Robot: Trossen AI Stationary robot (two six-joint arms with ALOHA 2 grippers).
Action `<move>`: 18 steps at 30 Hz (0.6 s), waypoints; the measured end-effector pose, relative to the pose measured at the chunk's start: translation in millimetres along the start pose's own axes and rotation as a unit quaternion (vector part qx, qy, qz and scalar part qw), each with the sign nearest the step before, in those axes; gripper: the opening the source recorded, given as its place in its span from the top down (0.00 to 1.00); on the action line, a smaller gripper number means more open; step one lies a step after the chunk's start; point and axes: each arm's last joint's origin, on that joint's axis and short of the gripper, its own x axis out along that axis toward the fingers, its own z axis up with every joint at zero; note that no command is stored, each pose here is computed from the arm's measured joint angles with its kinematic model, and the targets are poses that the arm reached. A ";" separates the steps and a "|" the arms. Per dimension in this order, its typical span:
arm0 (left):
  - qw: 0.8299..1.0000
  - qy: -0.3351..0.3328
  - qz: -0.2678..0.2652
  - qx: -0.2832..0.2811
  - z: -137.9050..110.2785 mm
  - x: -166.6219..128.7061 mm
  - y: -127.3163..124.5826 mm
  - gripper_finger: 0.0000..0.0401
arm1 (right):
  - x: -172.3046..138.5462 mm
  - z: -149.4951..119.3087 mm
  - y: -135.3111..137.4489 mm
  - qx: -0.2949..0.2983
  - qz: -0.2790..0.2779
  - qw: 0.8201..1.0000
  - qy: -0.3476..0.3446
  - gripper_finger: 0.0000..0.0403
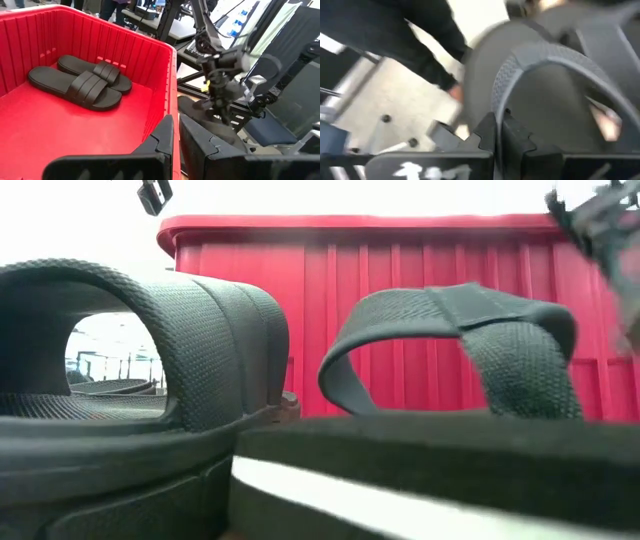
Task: Pick and place slides into bin
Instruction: Put the black slipper into the red container
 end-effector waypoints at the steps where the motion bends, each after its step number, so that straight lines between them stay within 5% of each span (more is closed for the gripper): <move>1: 1.000 0.000 0.000 0.000 -0.1 0.1 0.0 0.94 | -4.2 5.9 3.4 -0.005 0.011 1.000 -0.007 0.99; 10: 1.000 0.001 0.001 0.000 -0.3 0.1 0.1 0.94 | -56.3 69.7 41.5 -0.097 0.036 0.995 0.006 1.00; 18: 1.000 0.009 0.003 -0.001 -1.8 0.0 0.6 0.94 | -145.8 112.5 63.3 -0.161 -0.138 0.976 0.054 1.00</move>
